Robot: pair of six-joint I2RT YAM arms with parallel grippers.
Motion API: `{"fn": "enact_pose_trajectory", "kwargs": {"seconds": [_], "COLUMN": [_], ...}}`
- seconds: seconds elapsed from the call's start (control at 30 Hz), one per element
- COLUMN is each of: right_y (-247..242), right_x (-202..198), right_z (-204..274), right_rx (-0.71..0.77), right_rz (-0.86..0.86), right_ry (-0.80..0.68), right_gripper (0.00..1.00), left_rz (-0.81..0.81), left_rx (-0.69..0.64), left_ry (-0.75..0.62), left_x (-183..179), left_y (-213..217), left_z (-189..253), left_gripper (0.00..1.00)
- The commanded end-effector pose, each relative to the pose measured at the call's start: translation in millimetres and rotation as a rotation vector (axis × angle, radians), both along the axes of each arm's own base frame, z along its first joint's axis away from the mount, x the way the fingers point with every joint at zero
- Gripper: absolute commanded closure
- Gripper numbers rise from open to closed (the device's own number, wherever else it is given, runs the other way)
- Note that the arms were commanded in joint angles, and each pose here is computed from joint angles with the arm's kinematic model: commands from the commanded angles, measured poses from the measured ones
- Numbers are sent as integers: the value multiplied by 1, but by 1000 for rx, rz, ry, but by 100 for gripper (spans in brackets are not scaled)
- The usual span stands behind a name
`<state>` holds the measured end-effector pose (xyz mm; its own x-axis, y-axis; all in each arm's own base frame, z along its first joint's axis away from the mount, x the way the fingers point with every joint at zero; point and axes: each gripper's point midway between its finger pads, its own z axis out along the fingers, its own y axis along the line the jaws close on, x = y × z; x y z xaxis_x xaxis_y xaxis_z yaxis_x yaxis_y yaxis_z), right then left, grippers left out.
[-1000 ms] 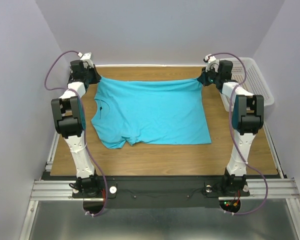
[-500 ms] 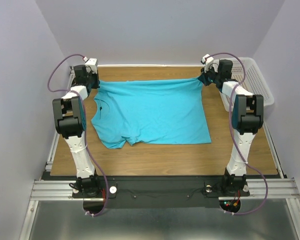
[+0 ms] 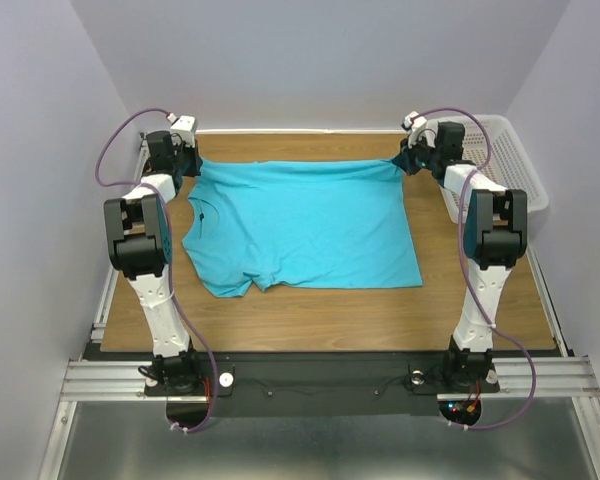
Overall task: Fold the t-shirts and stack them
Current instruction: Fold the tshirt
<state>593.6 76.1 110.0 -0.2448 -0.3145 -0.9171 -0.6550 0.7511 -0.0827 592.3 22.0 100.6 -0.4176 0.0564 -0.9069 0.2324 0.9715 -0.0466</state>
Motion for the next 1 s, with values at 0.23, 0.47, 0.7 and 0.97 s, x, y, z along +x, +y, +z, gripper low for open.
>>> {"fn": "enact_pose_trajectory", "kwargs": {"seconds": [0.23, 0.47, 0.7, 0.97], "right_y": [-2, -8, -22, -22], "right_x": [-14, -23, -25, -33], "right_z": [57, 52, 52, 45], "right_rx": [42, 44, 50, 53], "right_rz": [-20, -37, -87, -79], "right_ry": [-87, -83, -90, -89], "right_gripper": [100, 99, 99, 100], "left_rz": [-10, -16, 15, 18], "left_rx": [23, 21, 50, 46], "left_ry": [-149, -157, -166, -162], "left_x": [-2, -4, -8, -9], "left_y": [-1, -2, 6, 7], "left_z": [64, 65, 68, 67], "left_gripper": [100, 100, 100, 100]}}
